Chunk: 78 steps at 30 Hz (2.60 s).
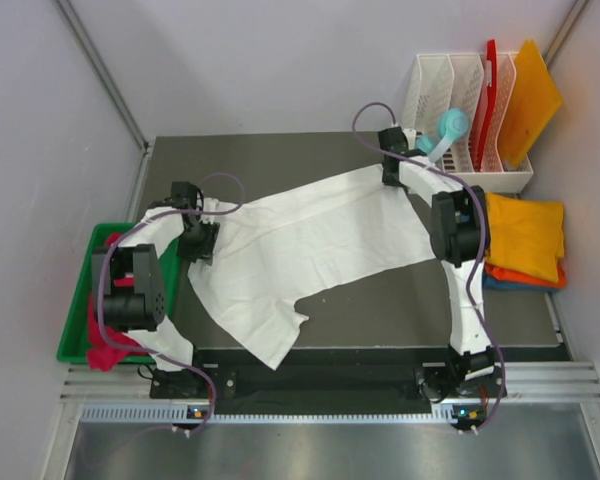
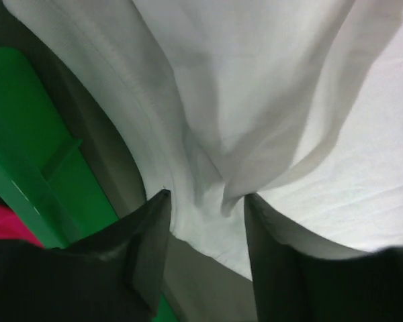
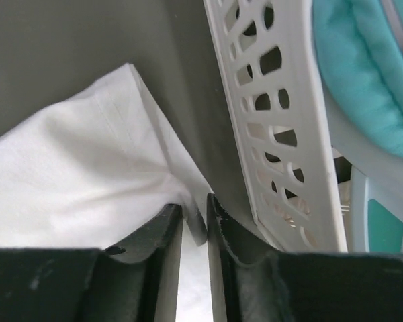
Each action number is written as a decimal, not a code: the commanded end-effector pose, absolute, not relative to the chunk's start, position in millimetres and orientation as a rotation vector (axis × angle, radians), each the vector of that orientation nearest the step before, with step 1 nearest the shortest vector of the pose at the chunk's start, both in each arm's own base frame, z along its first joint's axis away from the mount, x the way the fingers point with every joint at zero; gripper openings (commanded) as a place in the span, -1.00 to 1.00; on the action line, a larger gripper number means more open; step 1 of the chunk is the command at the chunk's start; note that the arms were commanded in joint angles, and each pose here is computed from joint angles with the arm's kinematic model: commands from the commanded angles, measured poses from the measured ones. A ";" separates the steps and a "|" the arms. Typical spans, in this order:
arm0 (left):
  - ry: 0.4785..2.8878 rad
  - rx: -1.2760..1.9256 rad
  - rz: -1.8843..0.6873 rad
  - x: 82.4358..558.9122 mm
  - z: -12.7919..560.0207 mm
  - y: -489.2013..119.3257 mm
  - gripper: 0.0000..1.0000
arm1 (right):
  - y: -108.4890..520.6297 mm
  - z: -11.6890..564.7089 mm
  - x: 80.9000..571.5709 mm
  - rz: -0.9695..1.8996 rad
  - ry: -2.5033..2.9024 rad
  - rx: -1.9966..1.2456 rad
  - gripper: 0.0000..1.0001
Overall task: Fold and stack the t-shirts
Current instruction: Fold the tshirt
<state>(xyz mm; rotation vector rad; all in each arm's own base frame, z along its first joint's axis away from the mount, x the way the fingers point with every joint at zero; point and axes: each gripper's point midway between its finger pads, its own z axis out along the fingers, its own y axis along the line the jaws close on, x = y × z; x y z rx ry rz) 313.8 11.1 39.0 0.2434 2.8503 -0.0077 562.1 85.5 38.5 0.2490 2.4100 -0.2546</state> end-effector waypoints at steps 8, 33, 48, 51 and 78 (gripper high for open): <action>2.513 0.222 -0.071 347.3 128.2 -3.4 0.98 | 100.5 149.9 591.8 -0.066 2.134 0.281 0.42; 2.485 0.118 -0.106 391.5 125.8 -6.7 0.98 | 96.8 168.1 543.0 -0.006 2.122 0.325 0.37; 2.562 -0.018 -0.047 431.3 91.0 4.6 0.82 | 169.5 93.8 598.9 0.215 2.328 0.240 -1.00; 2.585 -0.019 -0.040 431.1 85.1 5.7 0.82 | 165.5 73.4 591.0 0.198 2.385 0.247 -1.00; 2.800 -0.139 0.406 403.2 37.2 61.1 0.41 | 81.2 6.7 529.6 -0.103 2.595 0.469 -0.88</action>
